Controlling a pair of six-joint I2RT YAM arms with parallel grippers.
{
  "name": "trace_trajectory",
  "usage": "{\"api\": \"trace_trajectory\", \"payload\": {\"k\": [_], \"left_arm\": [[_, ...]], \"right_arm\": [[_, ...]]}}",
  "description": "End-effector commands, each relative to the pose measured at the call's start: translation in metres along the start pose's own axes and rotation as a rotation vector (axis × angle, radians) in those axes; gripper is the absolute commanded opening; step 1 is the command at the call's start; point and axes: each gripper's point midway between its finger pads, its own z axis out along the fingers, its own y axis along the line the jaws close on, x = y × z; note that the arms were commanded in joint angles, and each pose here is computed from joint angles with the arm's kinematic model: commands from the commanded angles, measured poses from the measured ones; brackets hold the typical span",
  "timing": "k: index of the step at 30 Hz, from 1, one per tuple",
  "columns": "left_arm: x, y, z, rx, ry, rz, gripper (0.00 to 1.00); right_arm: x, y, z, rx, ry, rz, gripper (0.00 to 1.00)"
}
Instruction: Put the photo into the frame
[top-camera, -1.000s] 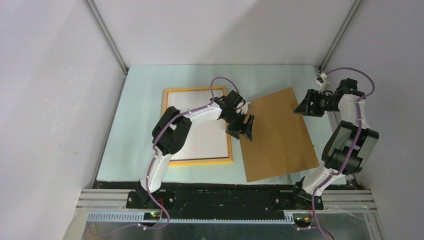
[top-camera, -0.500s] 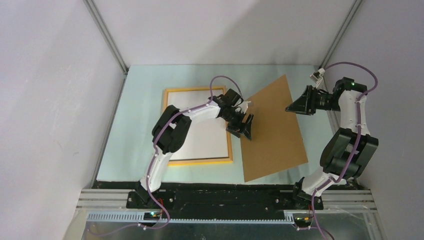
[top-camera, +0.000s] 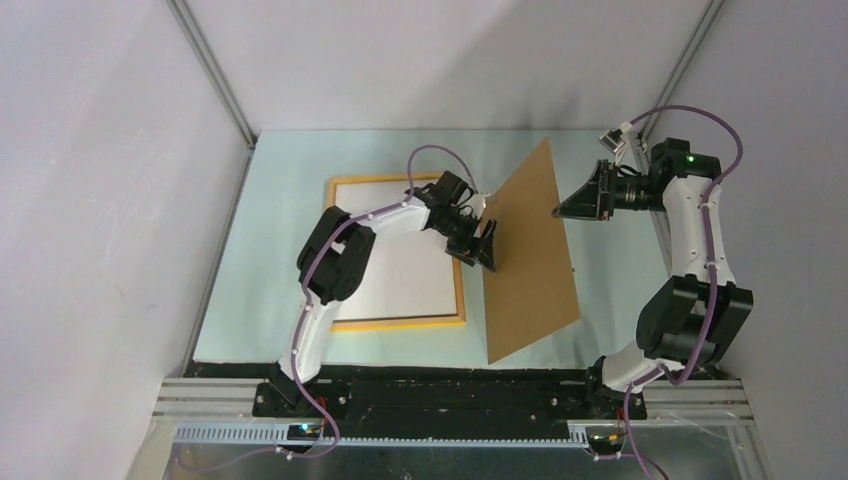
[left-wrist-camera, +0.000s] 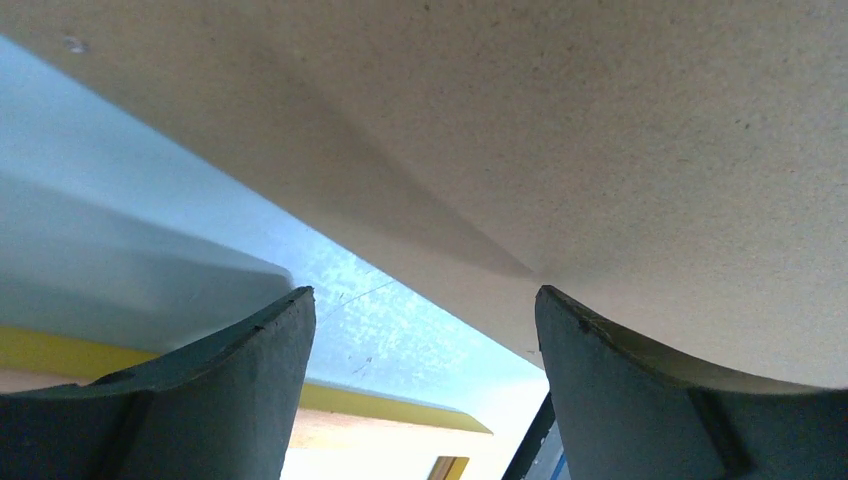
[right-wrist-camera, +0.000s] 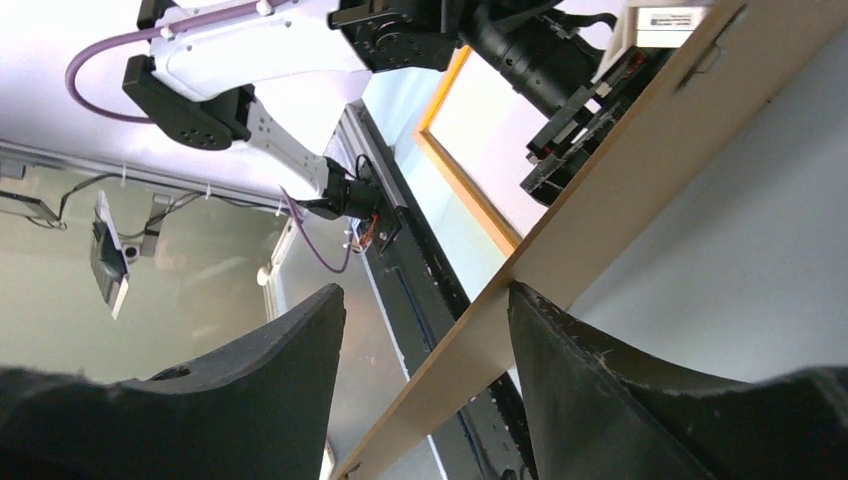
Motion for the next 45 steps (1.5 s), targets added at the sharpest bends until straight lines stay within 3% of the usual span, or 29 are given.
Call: {"api": "trace_trajectory", "payload": {"k": [1, 14, 19, 27, 35, 40, 45], "left_arm": [[-0.021, -0.01, -0.033, 0.004, -0.087, 0.082, 0.86], [-0.038, -0.022, -0.109, -0.001, -0.228, 0.067, 0.86], [-0.059, -0.058, -0.158, 0.01, -0.342, 0.077, 0.86], [-0.086, -0.119, -0.209, 0.087, -0.465, -0.035, 0.87], [-0.107, -0.157, -0.217, 0.167, -0.491, -0.19, 0.87], [-0.115, -0.184, -0.217, 0.192, -0.511, -0.186, 0.87], [-0.126, -0.184, -0.209, 0.173, -0.531, -0.231, 0.87]], "right_arm": [[-0.016, 0.034, 0.009, -0.034, -0.005, -0.106, 0.66], [-0.021, 0.054, 0.04, -0.042, 0.071, -0.166, 0.7], [-0.024, 0.056, 0.045, -0.03, 0.086, -0.183, 0.71], [-0.019, 0.056, 0.062, -0.04, 0.139, -0.188, 0.72], [-0.014, 0.051, 0.079, -0.072, 0.188, -0.173, 0.72], [-0.008, 0.052, 0.089, -0.083, 0.222, -0.179, 0.73], [-0.005, 0.055, 0.093, -0.087, 0.235, -0.187, 0.72]]}}
